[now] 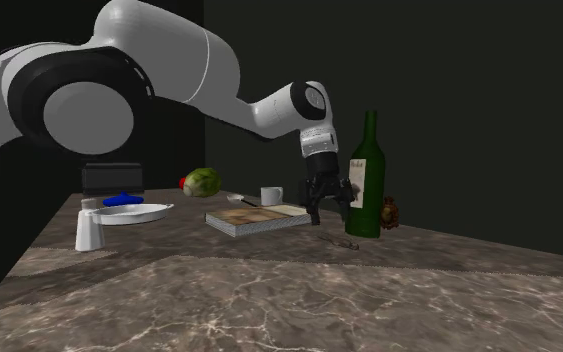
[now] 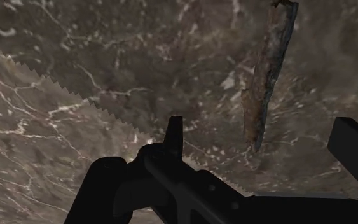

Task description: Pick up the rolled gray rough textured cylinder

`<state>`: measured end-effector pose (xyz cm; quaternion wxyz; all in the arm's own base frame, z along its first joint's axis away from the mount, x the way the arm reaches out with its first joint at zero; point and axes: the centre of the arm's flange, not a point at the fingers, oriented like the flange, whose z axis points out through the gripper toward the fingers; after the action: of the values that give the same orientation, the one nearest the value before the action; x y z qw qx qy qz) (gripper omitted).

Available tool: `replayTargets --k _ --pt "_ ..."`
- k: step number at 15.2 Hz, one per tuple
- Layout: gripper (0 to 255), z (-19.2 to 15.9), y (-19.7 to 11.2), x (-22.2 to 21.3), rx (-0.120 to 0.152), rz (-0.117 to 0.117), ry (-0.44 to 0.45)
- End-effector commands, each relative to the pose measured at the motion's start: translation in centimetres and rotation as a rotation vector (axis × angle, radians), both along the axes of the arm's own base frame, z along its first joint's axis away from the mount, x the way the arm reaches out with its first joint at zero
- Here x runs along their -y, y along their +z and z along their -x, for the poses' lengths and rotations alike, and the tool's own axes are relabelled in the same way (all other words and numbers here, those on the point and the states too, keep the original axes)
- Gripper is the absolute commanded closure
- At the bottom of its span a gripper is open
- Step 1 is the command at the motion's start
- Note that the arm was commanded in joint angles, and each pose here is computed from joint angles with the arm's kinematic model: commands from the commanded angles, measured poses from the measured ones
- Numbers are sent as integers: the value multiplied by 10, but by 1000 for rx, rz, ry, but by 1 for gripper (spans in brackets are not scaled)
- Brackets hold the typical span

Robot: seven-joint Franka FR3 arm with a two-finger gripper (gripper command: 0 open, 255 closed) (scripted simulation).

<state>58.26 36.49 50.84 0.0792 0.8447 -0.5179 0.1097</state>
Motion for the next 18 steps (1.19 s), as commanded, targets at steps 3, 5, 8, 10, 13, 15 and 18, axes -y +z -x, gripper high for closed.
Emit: replayTargets --k 3,5,8,10,13,15,18 --pt "0 -10 -19 -3 3 6 -28" --pt "0 -10 -29 -3 3 6 -28" --pt "0 -10 -43 -3 3 6 -28" --pt "255 -11 -43 -2 3 6 -28" --pt "255 -10 -43 -2 3 6 -28" --pt "255 -11 -42 -2 3 6 -28" --pt "255 -13 -44 -2 3 6 -28"
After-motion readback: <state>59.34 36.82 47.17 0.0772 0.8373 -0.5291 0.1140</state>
